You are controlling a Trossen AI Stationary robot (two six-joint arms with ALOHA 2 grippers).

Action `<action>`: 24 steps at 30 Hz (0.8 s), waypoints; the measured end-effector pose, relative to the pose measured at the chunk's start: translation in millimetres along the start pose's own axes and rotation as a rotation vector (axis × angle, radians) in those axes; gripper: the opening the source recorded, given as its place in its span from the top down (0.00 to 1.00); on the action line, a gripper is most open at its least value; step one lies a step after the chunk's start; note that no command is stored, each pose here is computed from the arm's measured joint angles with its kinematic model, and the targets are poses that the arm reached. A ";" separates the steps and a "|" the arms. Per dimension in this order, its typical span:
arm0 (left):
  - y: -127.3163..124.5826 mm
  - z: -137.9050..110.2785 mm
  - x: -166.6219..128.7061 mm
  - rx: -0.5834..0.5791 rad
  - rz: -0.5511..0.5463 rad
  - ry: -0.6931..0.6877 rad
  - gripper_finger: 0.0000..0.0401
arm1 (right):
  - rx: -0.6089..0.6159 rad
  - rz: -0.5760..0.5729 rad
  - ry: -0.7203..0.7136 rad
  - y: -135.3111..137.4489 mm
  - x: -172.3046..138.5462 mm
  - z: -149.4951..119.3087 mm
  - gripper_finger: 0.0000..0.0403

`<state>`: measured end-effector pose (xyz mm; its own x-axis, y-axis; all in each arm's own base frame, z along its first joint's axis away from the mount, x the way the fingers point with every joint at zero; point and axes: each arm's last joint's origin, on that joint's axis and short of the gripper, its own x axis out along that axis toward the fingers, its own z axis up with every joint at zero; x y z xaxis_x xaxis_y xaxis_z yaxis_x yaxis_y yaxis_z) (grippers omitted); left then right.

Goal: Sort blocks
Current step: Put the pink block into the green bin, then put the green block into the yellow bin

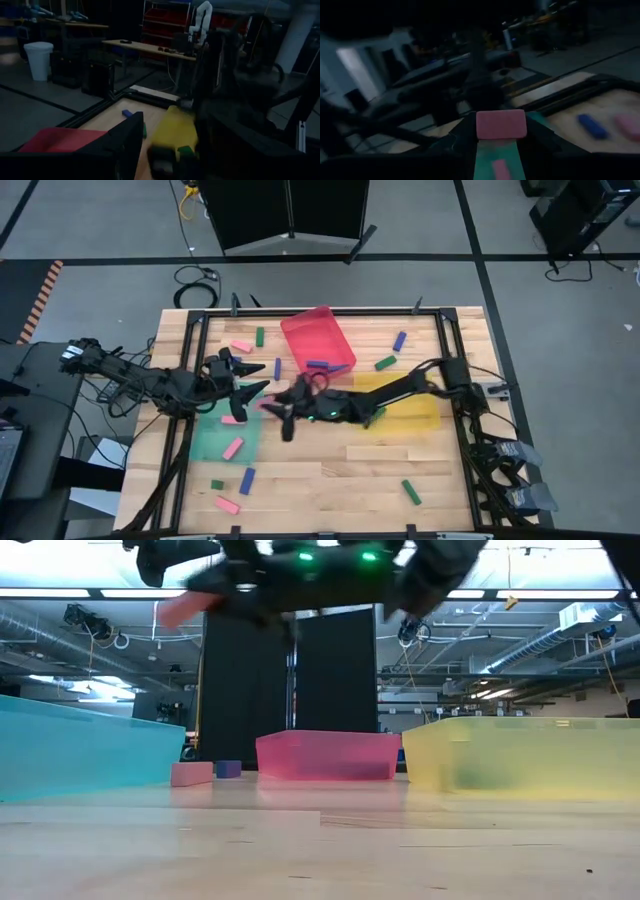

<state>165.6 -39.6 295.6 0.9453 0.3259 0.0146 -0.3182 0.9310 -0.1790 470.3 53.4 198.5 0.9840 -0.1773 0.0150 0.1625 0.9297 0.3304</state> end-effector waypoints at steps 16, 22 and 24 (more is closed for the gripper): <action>1.2 1.1 -2.1 0.003 -0.001 -0.001 0.43 | -0.001 0.079 0.148 -16.9 64.2 -25.5 0.37; 1.2 0.9 -2.1 0.004 -0.001 0.002 0.43 | -0.005 -0.043 0.046 -33.2 26.7 -13.1 0.32; 1.2 0.8 -2.1 0.005 -0.001 0.002 0.43 | -0.006 -0.113 -0.016 -42.6 1.1 -7.8 0.33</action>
<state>163.2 -39.0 296.2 0.9458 0.3244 0.0128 -0.3174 0.9321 -0.1744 465.1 16.2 177.1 0.9580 -0.2866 -0.0068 0.2732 0.9055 0.3248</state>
